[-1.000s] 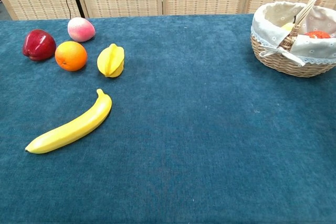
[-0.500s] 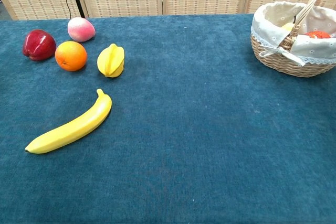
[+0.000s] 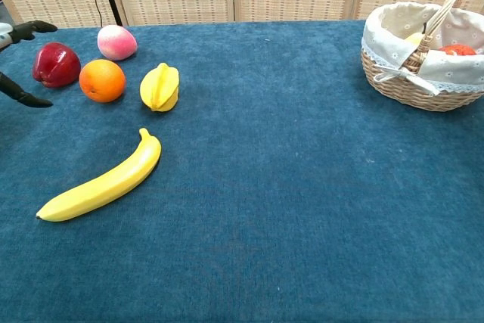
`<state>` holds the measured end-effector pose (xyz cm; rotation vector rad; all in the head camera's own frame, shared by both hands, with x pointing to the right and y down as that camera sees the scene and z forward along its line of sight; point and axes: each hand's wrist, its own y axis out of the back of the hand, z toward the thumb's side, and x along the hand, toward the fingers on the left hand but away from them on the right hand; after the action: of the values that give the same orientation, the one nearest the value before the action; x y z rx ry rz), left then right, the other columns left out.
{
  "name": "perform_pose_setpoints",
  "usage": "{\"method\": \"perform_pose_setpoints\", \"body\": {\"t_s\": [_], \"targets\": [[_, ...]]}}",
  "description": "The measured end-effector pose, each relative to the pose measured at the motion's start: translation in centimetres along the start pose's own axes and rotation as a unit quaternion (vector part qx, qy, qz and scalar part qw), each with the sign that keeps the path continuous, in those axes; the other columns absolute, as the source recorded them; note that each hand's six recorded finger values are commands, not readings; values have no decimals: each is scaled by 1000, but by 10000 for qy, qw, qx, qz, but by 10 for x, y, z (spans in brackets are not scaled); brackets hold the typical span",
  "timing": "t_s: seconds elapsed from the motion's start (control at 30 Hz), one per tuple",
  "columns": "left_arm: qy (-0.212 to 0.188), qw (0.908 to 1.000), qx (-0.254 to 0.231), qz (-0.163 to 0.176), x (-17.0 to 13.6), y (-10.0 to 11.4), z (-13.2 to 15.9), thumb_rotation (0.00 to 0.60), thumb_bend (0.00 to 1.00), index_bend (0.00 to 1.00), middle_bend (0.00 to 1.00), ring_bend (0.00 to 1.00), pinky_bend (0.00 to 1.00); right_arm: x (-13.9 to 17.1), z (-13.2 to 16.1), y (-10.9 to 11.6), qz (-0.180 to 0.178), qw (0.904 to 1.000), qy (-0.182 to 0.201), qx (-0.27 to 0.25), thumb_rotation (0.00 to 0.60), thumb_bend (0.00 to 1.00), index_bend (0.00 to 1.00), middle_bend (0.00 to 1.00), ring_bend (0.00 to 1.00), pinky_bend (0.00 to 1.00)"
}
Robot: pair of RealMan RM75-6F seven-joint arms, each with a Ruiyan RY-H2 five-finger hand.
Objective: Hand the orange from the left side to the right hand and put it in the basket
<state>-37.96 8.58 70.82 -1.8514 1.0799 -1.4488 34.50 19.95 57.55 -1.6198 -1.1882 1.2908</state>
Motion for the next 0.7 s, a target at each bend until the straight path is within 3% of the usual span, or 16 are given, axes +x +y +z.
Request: {"method": "perform_pose_setpoints", "body": {"t_s": [0.47, 0.7], "targets": [[-169, 9997, -38, -199, 41, -28, 31, 600, 0, 142, 0, 0, 15, 1, -3, 3, -30, 10000, -31, -21, 600, 0, 186, 89, 77, 79], [-74, 9997, -73, -224, 49, -40, 29, 600, 0, 225, 40, 24, 109, 2, -3, 3, -28, 10000, -31, -47, 600, 0, 186, 89, 77, 79]]}}
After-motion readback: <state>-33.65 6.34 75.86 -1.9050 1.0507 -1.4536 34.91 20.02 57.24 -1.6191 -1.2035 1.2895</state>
